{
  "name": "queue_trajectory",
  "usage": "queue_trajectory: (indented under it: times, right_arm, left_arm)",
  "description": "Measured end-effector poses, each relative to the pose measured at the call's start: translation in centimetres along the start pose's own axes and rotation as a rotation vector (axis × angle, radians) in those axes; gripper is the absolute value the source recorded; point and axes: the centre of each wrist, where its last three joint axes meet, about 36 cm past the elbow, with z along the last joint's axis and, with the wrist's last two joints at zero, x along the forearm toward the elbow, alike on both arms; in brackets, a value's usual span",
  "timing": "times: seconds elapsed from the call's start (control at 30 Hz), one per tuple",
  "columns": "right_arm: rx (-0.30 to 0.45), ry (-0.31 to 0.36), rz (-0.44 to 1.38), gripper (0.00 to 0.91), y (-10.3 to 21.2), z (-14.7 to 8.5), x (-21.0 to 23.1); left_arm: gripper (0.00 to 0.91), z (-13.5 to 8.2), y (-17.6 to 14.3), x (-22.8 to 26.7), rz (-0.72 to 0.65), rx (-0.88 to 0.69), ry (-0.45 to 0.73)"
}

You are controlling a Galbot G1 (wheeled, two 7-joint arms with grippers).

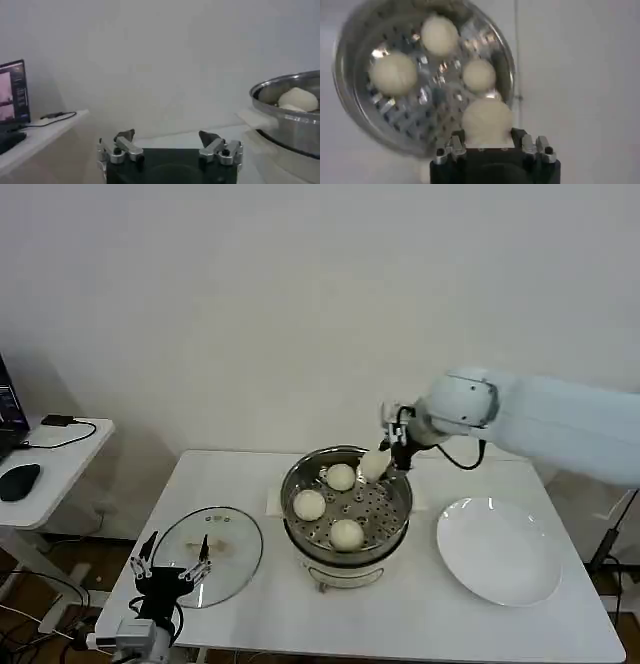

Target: Take steamed baozi put them in steamer then cover it.

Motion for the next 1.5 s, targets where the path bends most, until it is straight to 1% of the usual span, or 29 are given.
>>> queue_trajectory:
  times: [0.17, 0.47, 1.1, 1.13, 1.2, 1.23, 1.5]
  right_arm:
    - [-0.015, 0.016, -0.026, 0.625, 0.8, -0.3, -1.5]
    - [-0.044, 0.047, -0.043, 0.635, 1.4, 0.5, -3.7]
    - [-0.047, 0.084, -0.06, 0.635, 1.9, 1.0, -7.6]
    - [-0.047, 0.086, -0.062, 0.645, 2.0, 1.1, -7.7]
    - [-0.047, 0.085, -0.064, 0.786, 2.0, 1.1, -7.9]
    - [-0.047, 0.084, -0.065, 0.907, 2.1, 1.1, -7.9]
    - [-0.053, 0.061, -0.054, 0.907, 2.0, 0.8, -7.3]
  left_arm:
    - [0.907, 0.2, 0.1, -0.1, -0.001, -0.003, 0.004]
    - [0.907, 0.1, 0.1, -0.2, -0.003, -0.002, 0.0]
    - [0.907, 0.2, 0.3, -0.2, -0.008, -0.002, 0.002]
    - [0.907, 0.2, 0.3, -0.2, -0.008, -0.002, 0.002]
    - [0.907, 0.1, 0.3, -0.2, -0.008, -0.002, 0.002]
    - [0.907, 0.1, 0.3, -0.2, -0.009, -0.002, 0.001]
    - [0.907, 0.1, 0.3, -0.3, -0.009, 0.001, 0.0]
